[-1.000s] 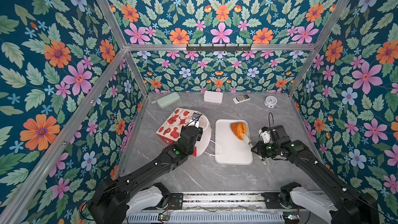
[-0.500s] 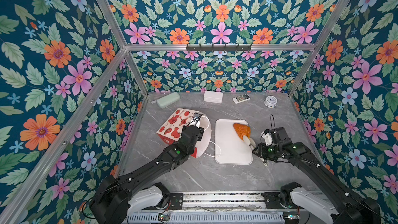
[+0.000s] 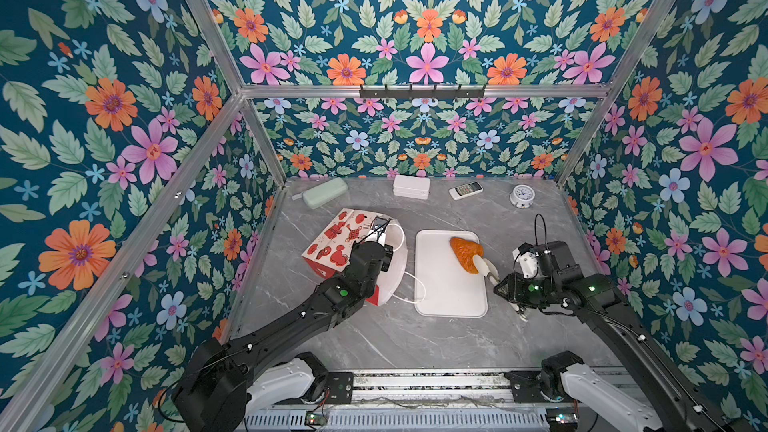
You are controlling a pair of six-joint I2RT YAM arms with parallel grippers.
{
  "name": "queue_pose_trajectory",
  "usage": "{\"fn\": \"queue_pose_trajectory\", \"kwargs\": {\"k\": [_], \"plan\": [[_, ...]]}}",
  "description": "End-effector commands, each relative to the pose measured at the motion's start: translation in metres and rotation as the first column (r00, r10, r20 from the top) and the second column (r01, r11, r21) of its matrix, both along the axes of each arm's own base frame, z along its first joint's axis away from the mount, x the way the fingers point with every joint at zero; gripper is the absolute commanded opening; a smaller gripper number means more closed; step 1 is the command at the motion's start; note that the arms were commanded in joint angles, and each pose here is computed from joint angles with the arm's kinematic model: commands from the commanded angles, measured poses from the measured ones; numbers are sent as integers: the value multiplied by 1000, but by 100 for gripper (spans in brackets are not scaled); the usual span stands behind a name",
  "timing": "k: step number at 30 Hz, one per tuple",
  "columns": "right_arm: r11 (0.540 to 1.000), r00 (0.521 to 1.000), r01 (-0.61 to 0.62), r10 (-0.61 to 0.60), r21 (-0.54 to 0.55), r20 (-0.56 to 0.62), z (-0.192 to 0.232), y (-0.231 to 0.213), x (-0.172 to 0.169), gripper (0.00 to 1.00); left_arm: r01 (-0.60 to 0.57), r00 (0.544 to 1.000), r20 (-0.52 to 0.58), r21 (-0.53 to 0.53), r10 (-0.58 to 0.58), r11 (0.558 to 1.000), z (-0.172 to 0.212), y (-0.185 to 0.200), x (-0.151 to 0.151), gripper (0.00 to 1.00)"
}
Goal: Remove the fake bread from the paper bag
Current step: 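Lower the bread onto the white tray with the right gripper's tongs, then move the tongs back into the bag opening with the right gripper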
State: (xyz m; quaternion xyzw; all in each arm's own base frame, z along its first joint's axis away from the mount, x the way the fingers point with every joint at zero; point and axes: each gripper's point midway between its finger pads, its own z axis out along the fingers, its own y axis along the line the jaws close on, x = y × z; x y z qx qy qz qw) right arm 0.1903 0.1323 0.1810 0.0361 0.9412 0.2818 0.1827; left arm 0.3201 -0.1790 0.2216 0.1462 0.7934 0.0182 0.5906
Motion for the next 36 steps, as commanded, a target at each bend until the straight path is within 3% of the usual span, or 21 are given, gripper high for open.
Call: {"fn": "queue_pose_trajectory", "kwargs": {"k": [1, 8, 12, 15, 19, 29, 36], "plan": [[988, 987, -142, 137, 57, 78, 21, 26, -6, 39, 14, 999, 29, -21, -14, 1000, 13, -4, 2, 0], [863, 824, -504, 484, -8, 293, 48, 115, -22, 38, 73, 997, 10, -18, -72, 997, 15, -11, -3, 0], [798, 748, -602, 565, 1, 348, 50, 153, -20, 38, 78, 997, 2, -15, -78, 997, 19, -9, -6, 0], [781, 730, -624, 582, 3, 360, 41, 172, -8, 38, 93, 996, -8, -13, -94, 996, 21, -10, -9, 0], [780, 724, -626, 593, -26, 353, 19, 191, 14, 40, 107, 994, -19, -23, -108, 994, 21, -12, -11, 0], [841, 784, -538, 524, -55, 333, -6, 228, 70, 51, 112, 993, -29, -34, -113, 993, 20, -17, -8, 0], [875, 842, -483, 458, 20, 286, -11, 234, 91, 53, 128, 991, -42, -32, -129, 991, 14, -21, -8, 0]]}}
